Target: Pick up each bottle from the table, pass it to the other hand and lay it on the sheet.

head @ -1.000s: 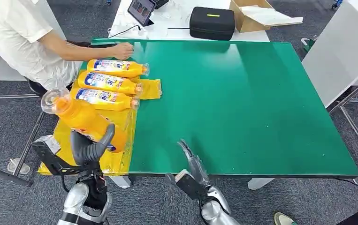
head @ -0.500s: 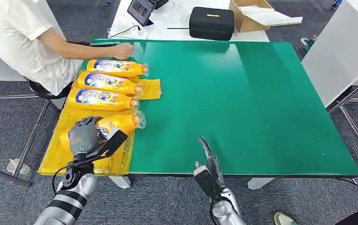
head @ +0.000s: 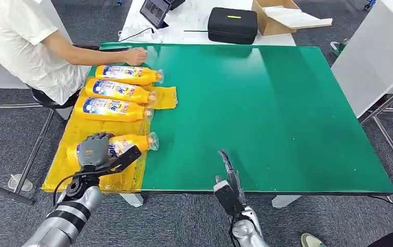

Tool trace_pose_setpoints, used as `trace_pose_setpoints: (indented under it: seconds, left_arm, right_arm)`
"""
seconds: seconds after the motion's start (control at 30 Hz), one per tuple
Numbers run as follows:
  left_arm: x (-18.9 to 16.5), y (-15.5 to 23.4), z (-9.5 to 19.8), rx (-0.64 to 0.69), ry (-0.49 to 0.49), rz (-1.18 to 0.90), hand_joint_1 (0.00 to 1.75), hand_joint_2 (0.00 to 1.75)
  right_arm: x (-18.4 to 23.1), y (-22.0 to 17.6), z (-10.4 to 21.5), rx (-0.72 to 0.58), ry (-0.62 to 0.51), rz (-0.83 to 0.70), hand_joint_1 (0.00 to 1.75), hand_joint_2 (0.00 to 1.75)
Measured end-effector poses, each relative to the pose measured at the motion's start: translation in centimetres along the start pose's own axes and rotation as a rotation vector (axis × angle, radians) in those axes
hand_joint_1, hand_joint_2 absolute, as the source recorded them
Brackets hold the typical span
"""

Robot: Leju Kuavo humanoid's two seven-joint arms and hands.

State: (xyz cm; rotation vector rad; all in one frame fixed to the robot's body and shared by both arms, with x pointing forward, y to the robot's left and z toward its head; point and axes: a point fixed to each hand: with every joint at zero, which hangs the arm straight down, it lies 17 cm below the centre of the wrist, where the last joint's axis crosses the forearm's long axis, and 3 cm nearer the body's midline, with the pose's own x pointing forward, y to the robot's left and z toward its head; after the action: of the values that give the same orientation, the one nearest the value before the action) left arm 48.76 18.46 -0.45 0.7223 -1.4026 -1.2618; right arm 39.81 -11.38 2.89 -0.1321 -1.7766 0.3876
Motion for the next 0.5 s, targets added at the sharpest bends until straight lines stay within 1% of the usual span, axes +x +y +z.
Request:
trace_pose_setpoints:
  seconds: [0.17, 0.33, 0.37, 0.43, 0.5]
  left_arm:
    - [0.3, -1.2, -0.3, -0.121, -0.035, 0.058, 0.0, 1.75]
    - [1.2, -1.7, -0.6, -0.206, -0.055, 0.149, 0.0, 1.75]
    - [1.5, -1.8, -0.6, -0.231, -0.063, 0.156, 0.0, 1.75]
    - [2.4, -2.1, -0.6, -0.28, -0.089, 0.158, 0.0, 1.75]
    - [3.2, -1.7, -0.9, -0.281, -0.117, 0.139, 0.0, 1.75]
  right_arm:
    - [0.3, 0.1, 0.0, -0.002, -0.01, -0.01, 0.0, 0.0]
    - [0.3, 0.1, 0.0, -0.009, -0.007, -0.039, 0.0, 0.0]
    - [0.3, 0.1, 0.0, -0.01, -0.006, -0.043, 0.0, 1.75]
    - [0.3, 0.0, 0.0, -0.014, -0.004, -0.048, 0.0, 1.75]
    - [0.3, -0.1, 0.0, -0.02, -0.002, -0.051, 0.0, 1.75]
